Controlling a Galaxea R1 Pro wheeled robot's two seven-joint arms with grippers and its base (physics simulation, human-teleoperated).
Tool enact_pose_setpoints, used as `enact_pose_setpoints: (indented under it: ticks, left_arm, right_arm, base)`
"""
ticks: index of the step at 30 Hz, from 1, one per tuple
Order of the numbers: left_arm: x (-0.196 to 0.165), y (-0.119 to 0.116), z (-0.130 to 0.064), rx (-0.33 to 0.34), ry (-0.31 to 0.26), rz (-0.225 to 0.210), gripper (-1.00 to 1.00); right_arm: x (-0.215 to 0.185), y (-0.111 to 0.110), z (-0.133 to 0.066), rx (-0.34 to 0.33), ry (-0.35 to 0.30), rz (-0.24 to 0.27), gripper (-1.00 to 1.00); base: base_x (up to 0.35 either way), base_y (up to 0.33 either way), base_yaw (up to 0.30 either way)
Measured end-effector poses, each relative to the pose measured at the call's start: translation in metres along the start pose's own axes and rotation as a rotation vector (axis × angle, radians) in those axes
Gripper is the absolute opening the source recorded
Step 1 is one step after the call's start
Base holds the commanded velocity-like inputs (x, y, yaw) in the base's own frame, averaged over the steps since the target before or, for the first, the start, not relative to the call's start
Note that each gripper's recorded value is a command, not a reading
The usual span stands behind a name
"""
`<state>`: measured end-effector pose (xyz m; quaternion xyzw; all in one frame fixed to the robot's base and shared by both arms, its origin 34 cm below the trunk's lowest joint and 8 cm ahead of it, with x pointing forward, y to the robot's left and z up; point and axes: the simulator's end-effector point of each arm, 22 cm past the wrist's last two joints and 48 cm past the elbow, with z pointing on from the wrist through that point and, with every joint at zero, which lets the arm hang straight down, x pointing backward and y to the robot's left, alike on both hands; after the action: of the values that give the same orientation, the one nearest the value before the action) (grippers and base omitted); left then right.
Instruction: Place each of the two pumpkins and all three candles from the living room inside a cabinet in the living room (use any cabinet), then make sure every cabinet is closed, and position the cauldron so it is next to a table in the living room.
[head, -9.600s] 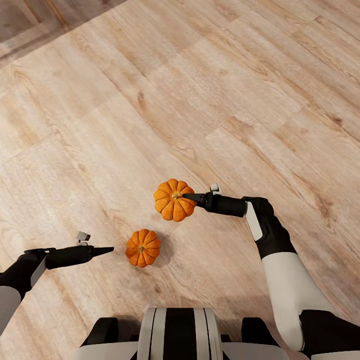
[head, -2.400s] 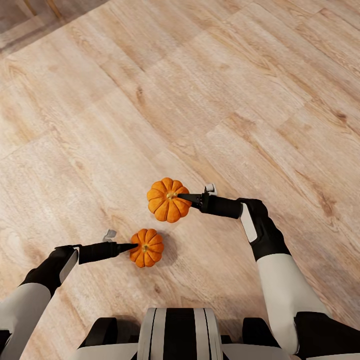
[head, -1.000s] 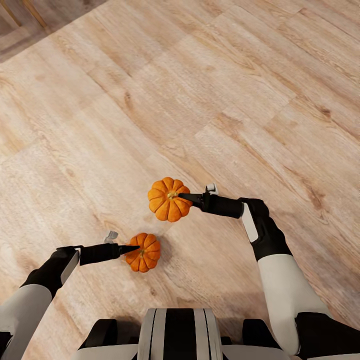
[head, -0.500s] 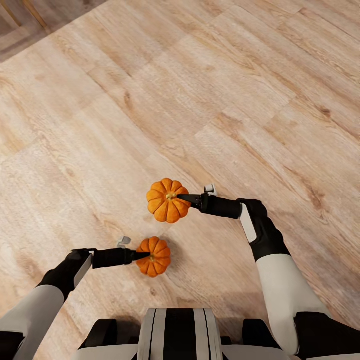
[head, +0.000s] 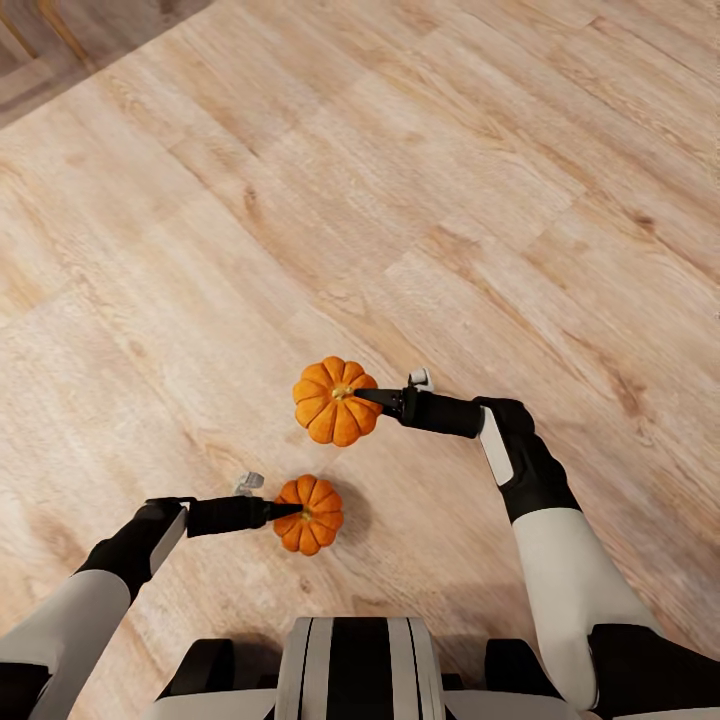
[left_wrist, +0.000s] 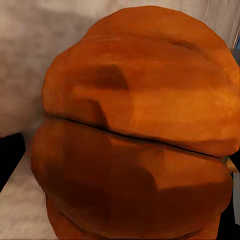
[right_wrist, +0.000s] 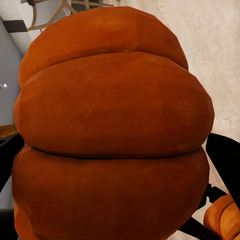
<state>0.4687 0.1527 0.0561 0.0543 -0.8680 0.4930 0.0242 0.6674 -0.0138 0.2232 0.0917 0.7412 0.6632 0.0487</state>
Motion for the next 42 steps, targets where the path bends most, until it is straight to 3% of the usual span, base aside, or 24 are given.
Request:
enact_pose_setpoints:
  ticks: [18, 19, 24, 31, 36, 42]
  left_arm:
    - [-0.001, -0.003, 0.006, -0.022, 0.004, 0.007, 1.00]
    - [0.000, -0.004, 0.007, -0.020, 0.005, 0.007, -1.00]
    - [0.001, -0.010, 0.018, -0.008, 0.006, 0.003, -1.00]
    - [0.000, -0.010, 0.018, -0.009, 0.001, 0.009, -1.00]
    - [-0.002, -0.008, 0.014, -0.015, 0.003, 0.026, -1.00]
    - [-0.005, -0.015, -0.003, 0.042, -0.001, 0.034, -1.00]
  right_arm:
    - [-0.003, 0.009, 0.000, -0.007, -0.001, -0.010, -1.00]
    - [-0.003, 0.009, 0.000, -0.005, -0.002, -0.013, -1.00]
    - [-0.003, 0.009, 0.000, -0.008, -0.001, -0.010, -1.00]
    - [-0.003, 0.009, 0.000, -0.007, -0.001, -0.011, -1.00]
    - [-0.003, 0.009, 0.000, -0.007, -0.002, -0.010, -1.00]
    - [-0.003, 0.009, -0.001, -0.008, -0.003, -0.010, -1.00]
  base:
    - [0.000, 0.000, -0.090]
    - [0.000, 0.000, -0.009]
    - [0.000, 0.000, -0.002]
    - [0.000, 0.000, 0.000]
    - [0.000, 0.000, 0.000]
    - [0.000, 0.000, 0.000]
